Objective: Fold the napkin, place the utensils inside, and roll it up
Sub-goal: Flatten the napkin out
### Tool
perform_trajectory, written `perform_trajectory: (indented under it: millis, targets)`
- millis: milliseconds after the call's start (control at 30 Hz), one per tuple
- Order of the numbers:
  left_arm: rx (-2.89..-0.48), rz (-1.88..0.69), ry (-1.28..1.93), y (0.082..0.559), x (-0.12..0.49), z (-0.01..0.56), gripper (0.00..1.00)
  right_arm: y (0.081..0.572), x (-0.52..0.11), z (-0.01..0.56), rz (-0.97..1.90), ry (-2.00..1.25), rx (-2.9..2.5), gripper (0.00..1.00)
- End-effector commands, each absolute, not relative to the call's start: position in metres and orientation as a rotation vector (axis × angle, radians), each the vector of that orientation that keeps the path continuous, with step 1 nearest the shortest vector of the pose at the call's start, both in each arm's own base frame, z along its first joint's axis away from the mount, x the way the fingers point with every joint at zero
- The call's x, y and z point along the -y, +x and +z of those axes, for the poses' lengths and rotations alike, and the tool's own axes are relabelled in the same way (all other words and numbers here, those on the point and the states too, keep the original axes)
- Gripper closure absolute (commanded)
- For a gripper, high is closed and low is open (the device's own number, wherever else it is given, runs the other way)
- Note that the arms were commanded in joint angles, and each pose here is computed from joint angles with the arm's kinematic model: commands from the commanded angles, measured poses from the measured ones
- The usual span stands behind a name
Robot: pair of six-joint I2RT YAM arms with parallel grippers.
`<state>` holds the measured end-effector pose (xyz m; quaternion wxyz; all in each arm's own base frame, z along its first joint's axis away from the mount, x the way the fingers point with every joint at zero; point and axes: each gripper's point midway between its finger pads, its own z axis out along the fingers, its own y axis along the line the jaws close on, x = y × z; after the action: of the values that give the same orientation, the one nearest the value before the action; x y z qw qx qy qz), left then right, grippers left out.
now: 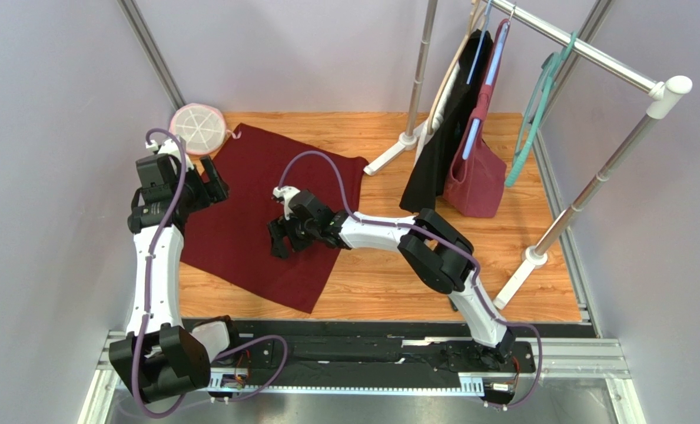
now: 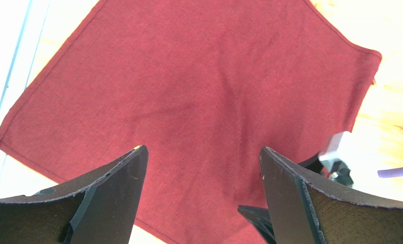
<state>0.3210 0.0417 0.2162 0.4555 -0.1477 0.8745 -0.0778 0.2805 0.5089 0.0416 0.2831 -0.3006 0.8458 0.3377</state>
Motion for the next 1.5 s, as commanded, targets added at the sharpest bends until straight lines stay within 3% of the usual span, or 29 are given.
perform_trajectory:
  millis: [0,233,433,600,833,1067,1167,1467]
  targets:
    - [-2.091,-0.211,-0.314,0.325,-0.031,0.242,0.11,0.272,-0.511,0.043,0.927,-0.846,-2.275,0.18]
    - [-2.075,-0.183,-0.229,0.322,-0.01,0.248,0.12,0.278,-0.488,0.159,0.905,-0.82,-2.07,0.15]
    - [-2.057,-0.231,-0.143,0.31,0.021,0.246,0.12,0.273,-0.424,0.146,0.793,-0.7,-2.184,0.16]
    - [-2.095,-0.338,-0.172,0.287,0.045,0.227,0.27,0.245,-0.397,0.118,0.795,-0.684,-2.304,0.19]
    - [-2.181,-0.487,-0.028,0.239,0.117,0.187,0.4,0.265,-0.335,0.114,0.704,-0.386,-2.381,0.2]
    - [-2.474,-0.516,0.209,0.154,0.183,0.105,0.42,0.291,-0.28,0.145,0.667,-0.22,-2.317,0.2]
    - [-2.567,-0.434,0.229,0.138,0.182,0.083,0.41,0.295,-0.26,0.158,0.667,-0.163,-2.278,0.2]
    - [-2.668,-0.506,0.275,0.127,0.207,0.045,0.42,0.285,-0.233,0.16,0.661,-0.114,-2.25,0.19]
